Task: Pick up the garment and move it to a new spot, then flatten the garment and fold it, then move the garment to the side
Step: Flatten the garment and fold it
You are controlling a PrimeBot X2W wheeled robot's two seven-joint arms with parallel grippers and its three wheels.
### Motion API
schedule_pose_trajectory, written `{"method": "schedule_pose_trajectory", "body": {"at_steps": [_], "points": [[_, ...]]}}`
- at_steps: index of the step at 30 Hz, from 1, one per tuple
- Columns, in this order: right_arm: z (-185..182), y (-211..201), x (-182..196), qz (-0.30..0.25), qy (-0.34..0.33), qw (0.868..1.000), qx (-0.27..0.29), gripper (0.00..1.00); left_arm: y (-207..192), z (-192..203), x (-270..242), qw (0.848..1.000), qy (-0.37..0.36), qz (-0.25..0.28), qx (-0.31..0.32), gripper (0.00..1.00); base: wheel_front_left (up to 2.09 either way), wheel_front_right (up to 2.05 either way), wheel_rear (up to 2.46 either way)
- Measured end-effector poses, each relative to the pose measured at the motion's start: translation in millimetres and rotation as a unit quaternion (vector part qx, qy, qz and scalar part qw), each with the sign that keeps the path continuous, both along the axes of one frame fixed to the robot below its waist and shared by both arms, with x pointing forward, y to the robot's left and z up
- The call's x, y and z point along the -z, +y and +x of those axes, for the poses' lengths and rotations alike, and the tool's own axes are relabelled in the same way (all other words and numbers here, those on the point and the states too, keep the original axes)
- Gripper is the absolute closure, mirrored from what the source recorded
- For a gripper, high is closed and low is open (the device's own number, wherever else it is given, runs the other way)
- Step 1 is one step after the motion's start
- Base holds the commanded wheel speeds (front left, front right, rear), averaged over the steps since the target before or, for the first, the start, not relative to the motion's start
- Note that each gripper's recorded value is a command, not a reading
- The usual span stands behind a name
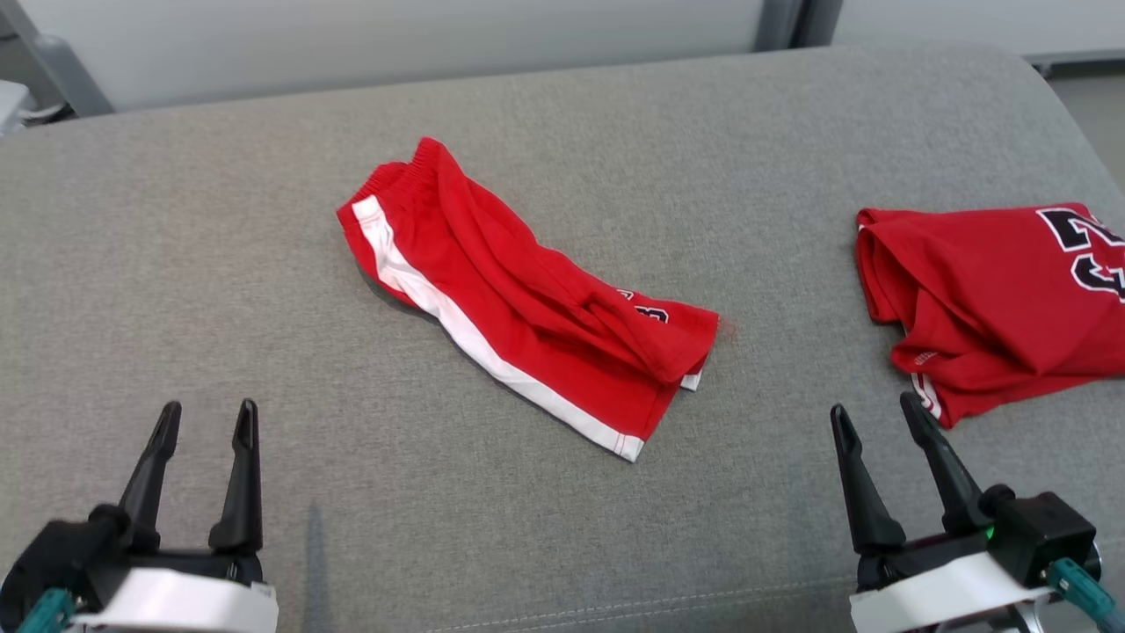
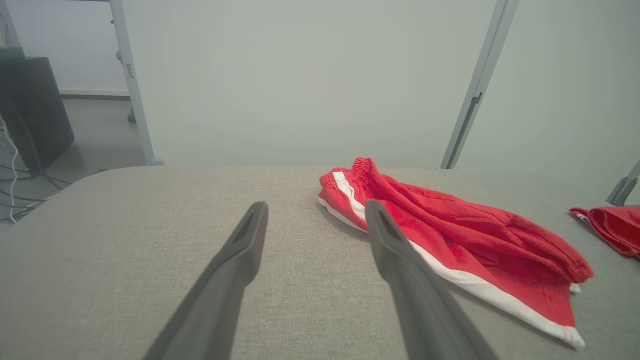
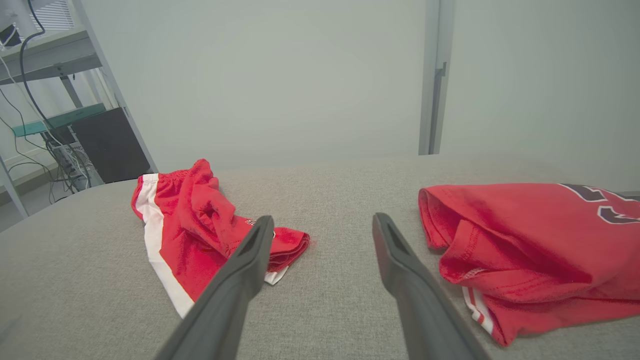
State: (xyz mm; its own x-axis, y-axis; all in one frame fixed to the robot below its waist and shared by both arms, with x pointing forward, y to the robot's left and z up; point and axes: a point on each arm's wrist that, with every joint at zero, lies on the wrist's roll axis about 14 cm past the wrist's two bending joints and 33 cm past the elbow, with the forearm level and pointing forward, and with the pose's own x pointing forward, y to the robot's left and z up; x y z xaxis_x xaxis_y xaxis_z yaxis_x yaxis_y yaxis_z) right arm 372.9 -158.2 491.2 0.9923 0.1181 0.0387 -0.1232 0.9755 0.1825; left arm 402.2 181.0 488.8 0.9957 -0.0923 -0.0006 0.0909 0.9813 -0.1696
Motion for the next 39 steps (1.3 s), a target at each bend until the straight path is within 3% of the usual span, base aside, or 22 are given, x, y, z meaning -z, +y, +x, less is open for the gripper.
{"method": "schedule_pose_trajectory", "body": {"at_steps": [14, 39], "points": [[-37, 9, -1, 0.006, 0.000, 1.000, -0.010, 0.00, 15, -53, -3, 1.000, -0.004, 0.011, -0.010, 0.00, 0.00, 0.00, 0.00], [-45, 7, -3, 0.008, -0.002, 1.000, -0.006, 0.00, 15, -52, 1, 1.000, -0.002, 0.018, -0.011, 0.00, 0.00, 0.00, 0.00]]}}
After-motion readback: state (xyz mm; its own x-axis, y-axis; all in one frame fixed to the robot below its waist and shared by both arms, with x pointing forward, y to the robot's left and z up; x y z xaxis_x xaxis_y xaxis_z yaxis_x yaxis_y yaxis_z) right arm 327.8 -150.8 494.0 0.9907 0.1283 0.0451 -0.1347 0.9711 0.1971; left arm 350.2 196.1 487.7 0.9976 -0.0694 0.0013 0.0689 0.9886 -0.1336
